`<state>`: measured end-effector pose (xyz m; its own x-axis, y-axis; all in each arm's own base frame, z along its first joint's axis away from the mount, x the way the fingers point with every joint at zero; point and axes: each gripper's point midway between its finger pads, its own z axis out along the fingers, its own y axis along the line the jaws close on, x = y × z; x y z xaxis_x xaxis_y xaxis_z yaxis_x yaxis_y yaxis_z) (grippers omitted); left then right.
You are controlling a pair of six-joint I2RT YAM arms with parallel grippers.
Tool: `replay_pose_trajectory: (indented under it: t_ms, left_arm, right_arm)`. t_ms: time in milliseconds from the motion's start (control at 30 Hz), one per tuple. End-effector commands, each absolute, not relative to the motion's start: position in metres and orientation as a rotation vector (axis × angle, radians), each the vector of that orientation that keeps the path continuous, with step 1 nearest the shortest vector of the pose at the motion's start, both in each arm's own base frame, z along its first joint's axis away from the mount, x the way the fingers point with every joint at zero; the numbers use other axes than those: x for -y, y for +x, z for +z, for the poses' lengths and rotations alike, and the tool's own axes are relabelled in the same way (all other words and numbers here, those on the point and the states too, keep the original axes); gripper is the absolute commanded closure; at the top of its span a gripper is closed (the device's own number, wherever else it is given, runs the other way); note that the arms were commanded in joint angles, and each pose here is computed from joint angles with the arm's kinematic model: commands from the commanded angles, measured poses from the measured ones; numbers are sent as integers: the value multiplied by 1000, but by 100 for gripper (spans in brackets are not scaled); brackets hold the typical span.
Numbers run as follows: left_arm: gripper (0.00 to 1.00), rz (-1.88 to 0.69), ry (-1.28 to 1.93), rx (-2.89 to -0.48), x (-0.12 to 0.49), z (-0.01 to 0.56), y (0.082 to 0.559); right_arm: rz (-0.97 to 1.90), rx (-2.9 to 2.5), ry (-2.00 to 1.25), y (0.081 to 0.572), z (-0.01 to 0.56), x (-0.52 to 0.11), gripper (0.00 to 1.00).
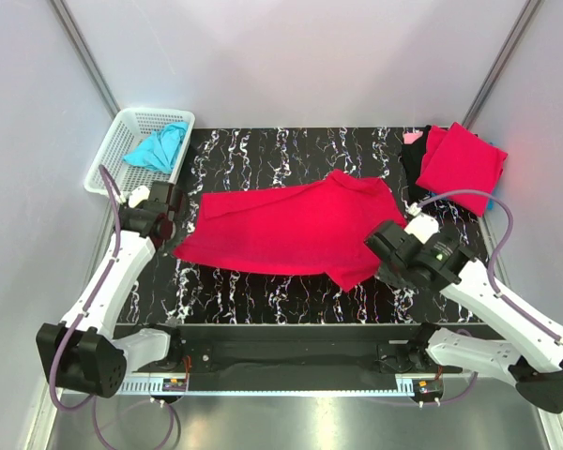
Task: Fold and stack the t-shirts
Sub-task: Fold the tshirt
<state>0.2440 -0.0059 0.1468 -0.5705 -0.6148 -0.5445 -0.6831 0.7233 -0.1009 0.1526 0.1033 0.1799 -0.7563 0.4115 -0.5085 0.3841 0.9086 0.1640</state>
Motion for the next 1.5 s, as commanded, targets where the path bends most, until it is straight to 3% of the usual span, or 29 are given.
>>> replay_pose_trajectory:
  t_ms: [0,300,700,1367,1433,1467]
  left_arm:
    - [100,167,-977,-2299,1,169,265]
    - [100,130,-972,-2317,12,174,293]
    - [100,204,-975,-2395,13,140,304]
    - [100,242,-921,-2496,27,93,364]
    - [94,210,-898,-2500,32,91,372]
    - [84,203,-896,-2489,32,92,377]
  right_arm:
    - [-7,-2409,525,172,206,-94,100]
    - [-27,-2442,436,210,193,-114,100]
    - [-15,-2503,456,267,158,-92,100]
    - [-38,-2582,482,318,106,-84,100]
    - [-53,-2590,485,324,101,-82,100]
    - [-61,-2590,480,327,99,-82,89]
